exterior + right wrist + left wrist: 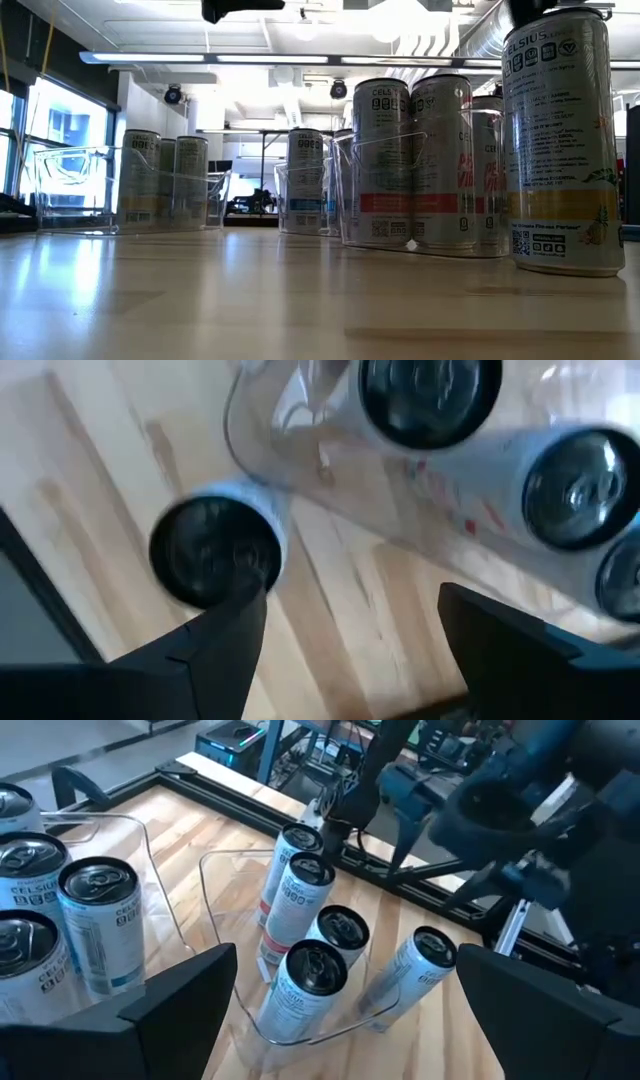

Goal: Sort soda cans
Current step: Put the white-yellow soda can into the top left transparent bin

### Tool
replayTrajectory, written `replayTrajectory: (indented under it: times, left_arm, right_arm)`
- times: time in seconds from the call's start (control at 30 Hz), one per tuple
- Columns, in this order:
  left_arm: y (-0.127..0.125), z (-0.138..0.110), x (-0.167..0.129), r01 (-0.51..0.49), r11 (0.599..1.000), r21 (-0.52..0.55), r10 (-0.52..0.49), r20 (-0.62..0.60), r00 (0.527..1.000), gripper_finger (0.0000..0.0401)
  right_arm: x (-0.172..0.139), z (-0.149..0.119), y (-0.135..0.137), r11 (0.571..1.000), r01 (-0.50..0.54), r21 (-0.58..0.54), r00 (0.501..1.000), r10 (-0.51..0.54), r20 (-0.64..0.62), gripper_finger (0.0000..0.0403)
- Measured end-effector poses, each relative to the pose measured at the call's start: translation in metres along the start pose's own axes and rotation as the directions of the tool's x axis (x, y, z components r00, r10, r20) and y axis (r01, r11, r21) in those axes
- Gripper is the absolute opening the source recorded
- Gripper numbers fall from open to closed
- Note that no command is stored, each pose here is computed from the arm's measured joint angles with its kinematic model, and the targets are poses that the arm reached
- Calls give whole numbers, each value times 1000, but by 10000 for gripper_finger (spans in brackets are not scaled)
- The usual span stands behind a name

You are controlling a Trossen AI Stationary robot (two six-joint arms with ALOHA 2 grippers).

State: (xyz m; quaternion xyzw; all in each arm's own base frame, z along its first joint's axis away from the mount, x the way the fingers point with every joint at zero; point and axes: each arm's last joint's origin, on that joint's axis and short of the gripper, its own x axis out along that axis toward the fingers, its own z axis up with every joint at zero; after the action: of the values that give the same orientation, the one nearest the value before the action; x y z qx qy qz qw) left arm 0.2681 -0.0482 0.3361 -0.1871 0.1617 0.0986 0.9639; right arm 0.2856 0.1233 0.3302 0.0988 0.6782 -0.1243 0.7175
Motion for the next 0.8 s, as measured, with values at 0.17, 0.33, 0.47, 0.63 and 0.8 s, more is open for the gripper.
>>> replayTrajectory:
  times: [0.17, 0.33, 0.47, 0.63, 0.8]
  left_arm:
    - [0, 1, -2, 10, 1000, -14, -10, 1, 1000, 372]
    - [0, 3, -5, 11, 1000, 1, -11, 13, 1000, 372]
    - [3, 8, -13, -37, 995, 92, 33, 53, 998, 372]
    - [8, 16, -26, -52, 982, 184, 36, 89, 995, 372]
    - [16, 21, -39, -77, 962, 263, 52, 99, 994, 372]
  right_arm:
    - [-4, 3, 3, 999, -9, 39, 998, 7, 61, 291]
    - [-4, 1, 5, 993, -9, 116, 997, 0, 74, 291]
    - [-4, 3, 7, 992, -19, 123, 994, 6, 107, 291]
    - [-5, 15, 8, 1000, -23, 4, 976, 22, 216, 291]
    - [-6, 22, 7, 996, -64, 62, 966, 47, 253, 291]
